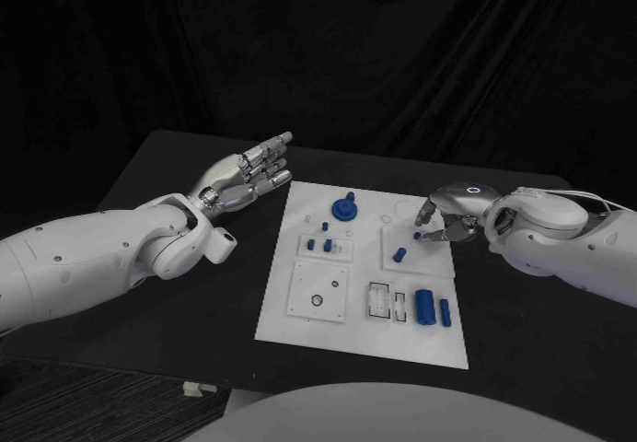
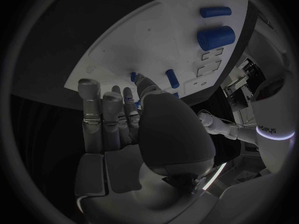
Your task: Assemble the parts on the task board
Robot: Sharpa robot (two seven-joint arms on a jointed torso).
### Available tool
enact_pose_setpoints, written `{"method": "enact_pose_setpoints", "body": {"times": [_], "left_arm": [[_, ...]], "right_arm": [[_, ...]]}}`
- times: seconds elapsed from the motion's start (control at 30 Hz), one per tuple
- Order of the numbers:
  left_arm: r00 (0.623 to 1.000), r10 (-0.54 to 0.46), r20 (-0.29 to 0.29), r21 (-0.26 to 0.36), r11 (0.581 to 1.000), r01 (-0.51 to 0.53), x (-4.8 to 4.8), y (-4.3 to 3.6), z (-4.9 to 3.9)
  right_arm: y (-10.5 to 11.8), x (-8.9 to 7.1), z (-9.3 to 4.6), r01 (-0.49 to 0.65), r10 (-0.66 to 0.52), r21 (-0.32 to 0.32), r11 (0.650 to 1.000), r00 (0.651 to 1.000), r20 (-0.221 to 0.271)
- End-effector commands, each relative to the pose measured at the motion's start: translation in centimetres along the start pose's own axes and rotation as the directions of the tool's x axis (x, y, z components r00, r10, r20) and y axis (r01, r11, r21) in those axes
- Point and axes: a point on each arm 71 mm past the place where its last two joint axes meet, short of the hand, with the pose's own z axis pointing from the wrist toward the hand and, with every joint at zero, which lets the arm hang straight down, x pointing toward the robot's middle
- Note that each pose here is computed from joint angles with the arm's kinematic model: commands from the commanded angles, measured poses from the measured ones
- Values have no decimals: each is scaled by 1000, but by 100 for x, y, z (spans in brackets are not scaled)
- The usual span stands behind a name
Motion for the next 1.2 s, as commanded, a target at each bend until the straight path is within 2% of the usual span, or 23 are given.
{"method": "enact_pose_setpoints", "body": {"times": [0.03, 0.57, 1.2], "left_arm": [[1000, -20, -4, 57, 998, 20, 16, -36, 3], [1000, -20, -3, 42, 999, 20, 8, -6, -4], [1000, -21, -5, 27, 999, 21, 15, 23, 6]], "right_arm": [[-3, 52, 1, 6, -6, 12, 1000, 1000, -21], [46, 133, 42, -2, 2, -12, 1000, 1000, 3], [78, 184, 76, -4, 4, -20, 1000, 1000, -8]]}}
